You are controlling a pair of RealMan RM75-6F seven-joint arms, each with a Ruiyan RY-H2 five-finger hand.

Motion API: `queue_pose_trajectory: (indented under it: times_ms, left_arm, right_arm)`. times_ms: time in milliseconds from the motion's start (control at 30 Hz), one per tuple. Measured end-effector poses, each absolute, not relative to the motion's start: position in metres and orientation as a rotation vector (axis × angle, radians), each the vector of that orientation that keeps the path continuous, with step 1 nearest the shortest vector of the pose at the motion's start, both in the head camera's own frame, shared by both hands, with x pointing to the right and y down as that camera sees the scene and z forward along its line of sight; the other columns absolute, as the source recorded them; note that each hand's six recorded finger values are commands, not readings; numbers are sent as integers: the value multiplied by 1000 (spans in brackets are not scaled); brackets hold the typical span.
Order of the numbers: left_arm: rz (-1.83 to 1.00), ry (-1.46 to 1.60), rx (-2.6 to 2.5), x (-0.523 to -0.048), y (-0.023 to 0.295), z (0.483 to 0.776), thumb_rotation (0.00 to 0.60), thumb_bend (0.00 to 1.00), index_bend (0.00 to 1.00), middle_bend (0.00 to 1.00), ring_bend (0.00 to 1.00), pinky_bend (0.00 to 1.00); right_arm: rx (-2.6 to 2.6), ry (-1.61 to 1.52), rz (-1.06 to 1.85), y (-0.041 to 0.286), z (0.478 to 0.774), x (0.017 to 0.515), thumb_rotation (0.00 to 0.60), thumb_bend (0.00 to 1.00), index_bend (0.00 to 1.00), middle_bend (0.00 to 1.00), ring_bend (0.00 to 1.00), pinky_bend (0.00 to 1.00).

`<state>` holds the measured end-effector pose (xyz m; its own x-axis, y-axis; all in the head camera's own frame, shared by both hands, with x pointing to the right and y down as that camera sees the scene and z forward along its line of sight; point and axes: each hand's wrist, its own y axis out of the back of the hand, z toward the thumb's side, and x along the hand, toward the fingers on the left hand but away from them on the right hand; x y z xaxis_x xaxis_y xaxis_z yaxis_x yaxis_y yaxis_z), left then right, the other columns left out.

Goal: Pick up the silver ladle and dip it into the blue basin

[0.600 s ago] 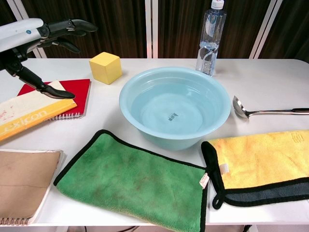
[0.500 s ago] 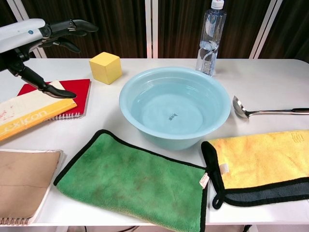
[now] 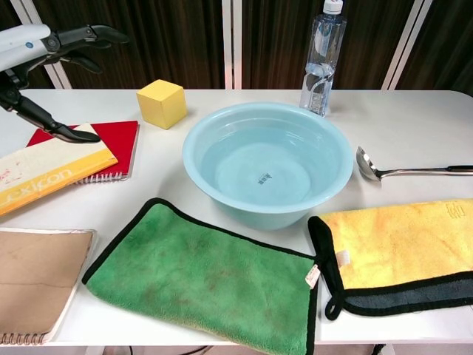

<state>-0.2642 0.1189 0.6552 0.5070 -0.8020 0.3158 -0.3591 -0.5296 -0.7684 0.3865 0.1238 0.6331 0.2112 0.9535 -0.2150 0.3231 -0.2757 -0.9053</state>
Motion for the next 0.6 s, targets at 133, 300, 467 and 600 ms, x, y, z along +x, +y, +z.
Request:
queue_pose_trajectory:
  times_ms: [133, 300, 467, 600]
  left_arm:
    - [-1002, 972, -2018, -286, 114, 657, 600, 30, 85, 35, 19, 187]
    - [-1084, 1039, -1932, -319, 107, 648, 600, 30, 85, 35, 19, 187]
    - [-1105, 1076, -1889, -337, 104, 640, 600, 30, 84, 36, 19, 187]
    - [-1124, 1086, -1887, -344, 105, 642, 600, 30, 85, 36, 19, 188]
  right_arm:
    - [-1682, -1082, 1268, 120, 652, 398, 600, 303, 173, 0, 0, 0]
    - [-1583, -909, 1485, 118, 674, 411, 600, 322, 191, 0, 0, 0]
    - [-1526, -778, 1630, 119, 702, 414, 600, 341, 195, 0, 0, 0]
    - [-1507, -725, 1665, 122, 719, 412, 600, 349, 213, 0, 0, 0]
